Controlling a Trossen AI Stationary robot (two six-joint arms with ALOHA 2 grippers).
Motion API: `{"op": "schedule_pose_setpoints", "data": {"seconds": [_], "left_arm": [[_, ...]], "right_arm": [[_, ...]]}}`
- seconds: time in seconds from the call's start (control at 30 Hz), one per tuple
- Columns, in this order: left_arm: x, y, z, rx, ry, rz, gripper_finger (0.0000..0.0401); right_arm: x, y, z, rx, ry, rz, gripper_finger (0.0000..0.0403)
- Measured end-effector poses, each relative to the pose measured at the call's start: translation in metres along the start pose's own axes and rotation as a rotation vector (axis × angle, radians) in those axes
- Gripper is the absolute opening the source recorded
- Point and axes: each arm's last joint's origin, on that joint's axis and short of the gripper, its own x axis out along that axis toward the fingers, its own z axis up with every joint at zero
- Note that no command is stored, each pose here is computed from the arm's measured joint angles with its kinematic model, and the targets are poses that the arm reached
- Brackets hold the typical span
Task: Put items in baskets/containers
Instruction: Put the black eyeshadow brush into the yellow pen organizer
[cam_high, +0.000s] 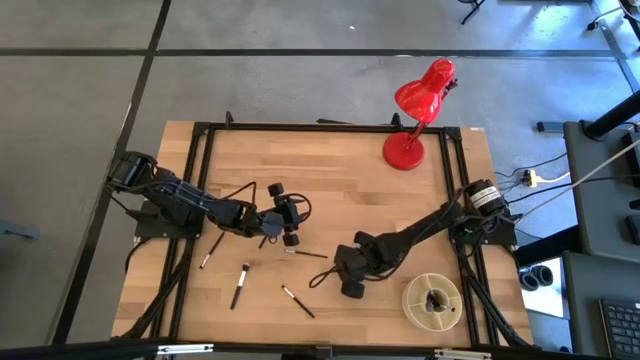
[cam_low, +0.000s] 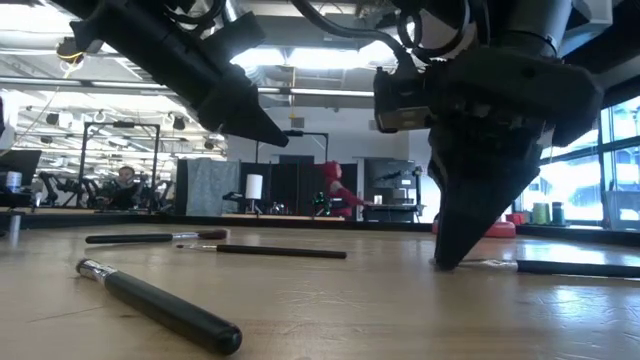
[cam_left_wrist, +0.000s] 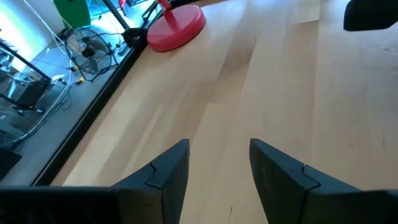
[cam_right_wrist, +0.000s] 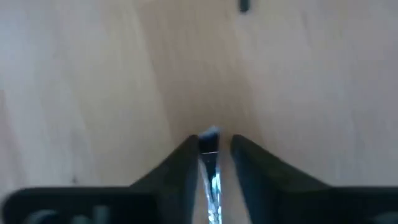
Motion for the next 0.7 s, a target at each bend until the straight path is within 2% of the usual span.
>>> {"op": "schedule_pose_setpoints", "data": {"seconds": [0.1,0.13,0.23,0.37,0.53,0.7], "left_arm": [[0.000,0.000,0.001,0.000,-0.008,0.000,0.0164],[0.000,0.000,0.001,-0.001,-0.010,0.000,0.0164],[0.000,0.000,0.001,-0.001,-0.010,0.000,0.0164],[0.000,0.000,0.001,0.000,-0.010,0.002,0.0164],[0.000,0.000,0.001,0.025,-0.008,0.002,0.0164],[0.000,0.000,0.001,0.031,-0.008,0.003,0.0164]], "right_arm": [[0.001,0.000,0.000,0.034,-0.015,-0.010,0.0023],[0.001,0.000,0.001,0.045,-0.019,-0.006,0.0014],[0.000,0.002,0.001,0.081,-0.026,-0.002,0.0011],[-0.012,0.010,0.000,0.063,-0.026,-0.051,0.0005],[-0.062,0.022,0.005,0.037,-0.070,-0.126,0.0003],[-0.133,0.036,-0.001,0.037,-0.205,-0.212,0.0002]]}}
